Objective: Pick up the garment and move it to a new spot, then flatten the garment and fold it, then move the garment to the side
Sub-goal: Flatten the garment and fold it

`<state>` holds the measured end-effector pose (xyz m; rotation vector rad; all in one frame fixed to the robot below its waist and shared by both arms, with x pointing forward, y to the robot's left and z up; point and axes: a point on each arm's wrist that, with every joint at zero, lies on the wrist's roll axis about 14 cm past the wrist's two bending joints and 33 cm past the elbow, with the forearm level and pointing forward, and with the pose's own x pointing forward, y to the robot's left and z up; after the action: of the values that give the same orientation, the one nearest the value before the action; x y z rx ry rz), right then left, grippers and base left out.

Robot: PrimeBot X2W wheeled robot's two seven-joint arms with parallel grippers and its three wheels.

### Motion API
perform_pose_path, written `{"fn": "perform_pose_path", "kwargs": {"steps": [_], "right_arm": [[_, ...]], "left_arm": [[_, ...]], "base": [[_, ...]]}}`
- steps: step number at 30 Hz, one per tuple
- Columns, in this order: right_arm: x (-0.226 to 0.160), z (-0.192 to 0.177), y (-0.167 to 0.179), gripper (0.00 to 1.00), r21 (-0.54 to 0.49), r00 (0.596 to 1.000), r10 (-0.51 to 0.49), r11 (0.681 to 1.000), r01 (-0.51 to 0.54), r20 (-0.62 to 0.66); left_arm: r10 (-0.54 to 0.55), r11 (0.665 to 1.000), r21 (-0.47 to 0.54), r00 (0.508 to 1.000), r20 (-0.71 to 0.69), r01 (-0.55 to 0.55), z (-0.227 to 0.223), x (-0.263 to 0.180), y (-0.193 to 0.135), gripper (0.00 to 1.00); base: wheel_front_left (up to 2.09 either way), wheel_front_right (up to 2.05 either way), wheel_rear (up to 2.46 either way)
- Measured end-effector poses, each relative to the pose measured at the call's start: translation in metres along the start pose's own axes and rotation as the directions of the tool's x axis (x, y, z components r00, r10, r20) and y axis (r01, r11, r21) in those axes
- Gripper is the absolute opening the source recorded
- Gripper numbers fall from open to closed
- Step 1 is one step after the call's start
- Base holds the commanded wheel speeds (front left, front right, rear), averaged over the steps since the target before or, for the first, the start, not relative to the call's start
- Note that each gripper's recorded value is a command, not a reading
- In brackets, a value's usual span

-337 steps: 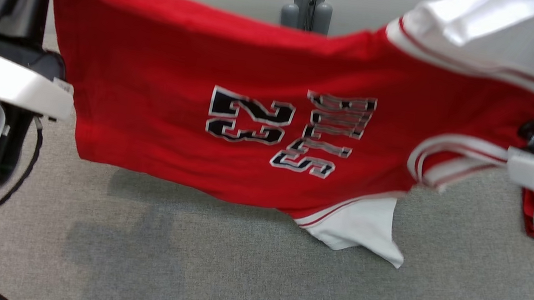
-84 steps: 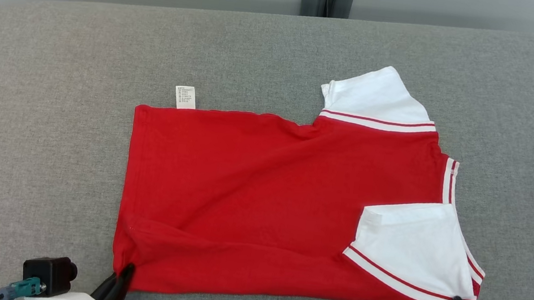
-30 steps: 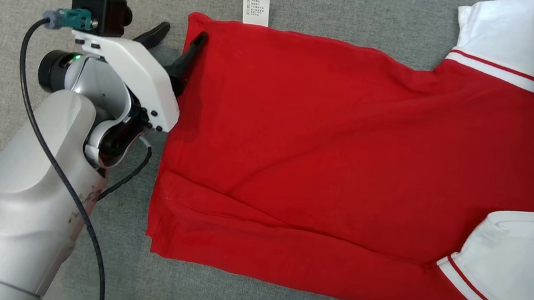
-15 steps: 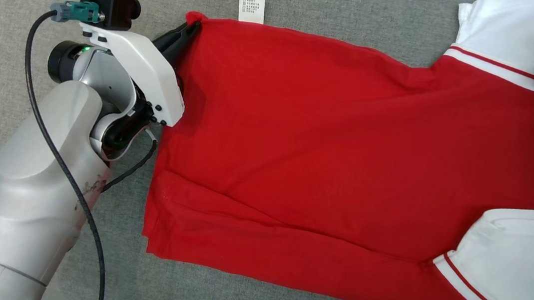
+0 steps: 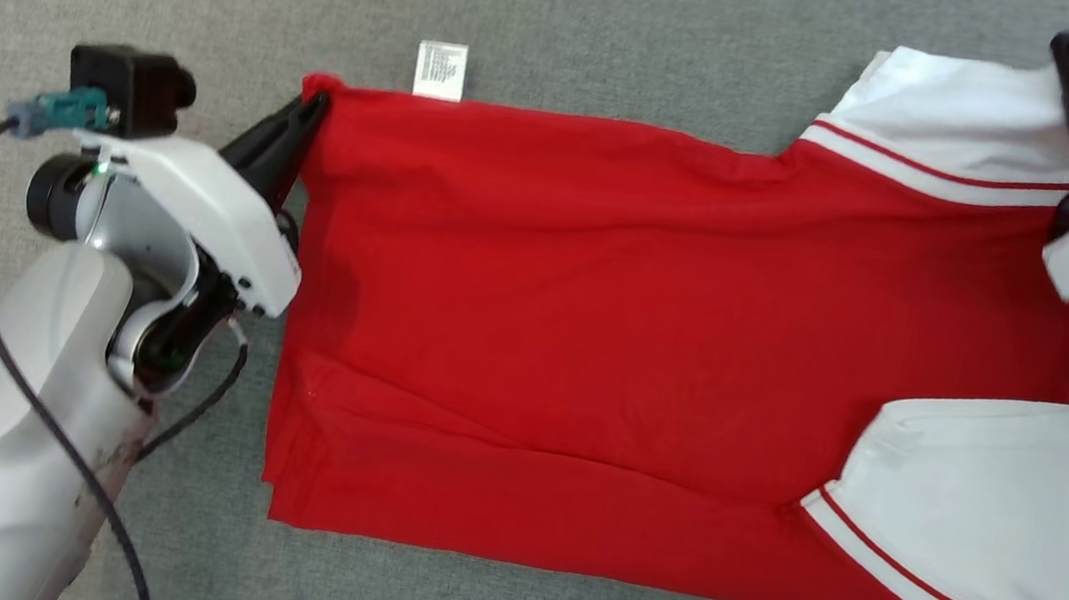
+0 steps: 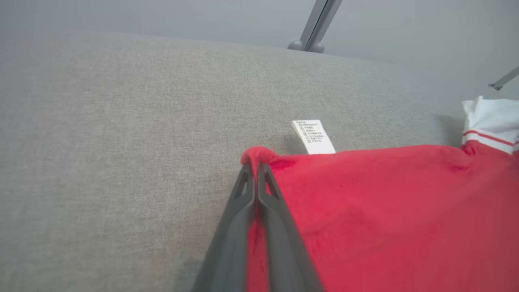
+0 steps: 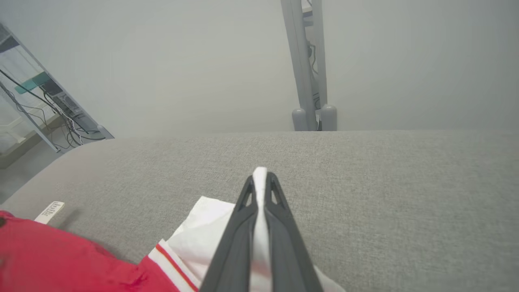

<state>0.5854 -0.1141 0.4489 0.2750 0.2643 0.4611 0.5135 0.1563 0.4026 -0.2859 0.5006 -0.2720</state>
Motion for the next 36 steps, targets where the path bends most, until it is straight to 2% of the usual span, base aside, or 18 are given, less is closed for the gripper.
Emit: {"fn": "perform_pose_path", "kwargs": {"steps": [5, 10, 15, 22, 27, 28, 29, 30, 32, 36], "right_arm": [[-0.043, 0.004, 0.011, 0.0, 0.085, 0.998, 0.014, 0.996, -0.02, 0.066], [-0.091, -0.014, 0.017, 0.0, 0.172, 0.999, -0.008, 0.985, -0.001, 0.05], [-0.129, -0.03, 0.027, 0.0, 0.26, 0.998, -0.039, 0.965, 0.027, 0.043], [-0.166, -0.05, 0.042, 0.0, 0.354, 0.997, -0.075, 0.933, 0.064, 0.02], [-0.178, -0.062, 0.047, 0.0, 0.385, 0.996, -0.094, 0.919, 0.09, -0.007], [-0.179, -0.065, 0.048, 0.06, 0.383, 0.995, -0.097, 0.919, 0.095, -0.014], [-0.18, -0.067, 0.05, 0.44, 0.39, 0.995, -0.098, 0.915, 0.098, -0.018], [-0.18, -0.068, 0.051, 1.0, 0.397, 0.995, -0.101, 0.912, 0.1, -0.02], [-0.182, -0.07, 0.05, 1.0, 0.389, 0.993, -0.115, 0.914, 0.114, -0.02], [-0.184, -0.068, 0.048, 1.0, 0.343, 0.991, -0.136, 0.93, 0.129, -0.004]], "left_arm": [[-0.018, 1.0, -0.014, 0.999, 0.044, 0.018, 0.003, -0.022, -0.011, 0.0], [-0.029, 0.999, -0.04, 0.998, 0.063, 0.031, 0.0, -0.045, -0.022, 0.0], [0.003, 0.999, -0.041, 0.998, 0.061, -0.001, -0.007, -0.066, -0.022, 0.0], [0.019, 0.997, -0.077, 0.999, 0.032, -0.017, -0.023, -0.088, -0.029, 0.0], [0.026, 0.993, -0.118, 1.0, 0.009, -0.024, -0.034, -0.095, -0.031, 0.0], [0.03, 0.991, -0.131, 1.0, 0.006, -0.028, -0.036, -0.095, -0.031, 0.0], [0.037, 0.989, -0.142, 0.999, 0.001, -0.037, -0.038, -0.096, -0.03, 0.0], [0.042, 0.988, -0.146, 0.999, -0.006, -0.043, -0.041, -0.096, -0.029, 0.19], [0.067, 0.985, -0.157, 0.998, -0.012, -0.068, -0.043, -0.097, -0.024, 1.0], [0.115, 0.98, -0.164, 0.993, 0.011, -0.112, -0.042, -0.1, -0.015, 1.0]], "base": [[0.0, 0.0, 0.0], [0.0, 0.0, 0.0], [0.0, 0.0, 0.0], [0.0, 0.0, 0.0], [0.0, 0.0, 0.0], [0.0, 0.0, 0.0], [0.0, 0.0, 0.0], [0.0, 0.0, 0.0], [0.0, 0.0, 0.0], [0.0, 0.0, 0.0]]}}
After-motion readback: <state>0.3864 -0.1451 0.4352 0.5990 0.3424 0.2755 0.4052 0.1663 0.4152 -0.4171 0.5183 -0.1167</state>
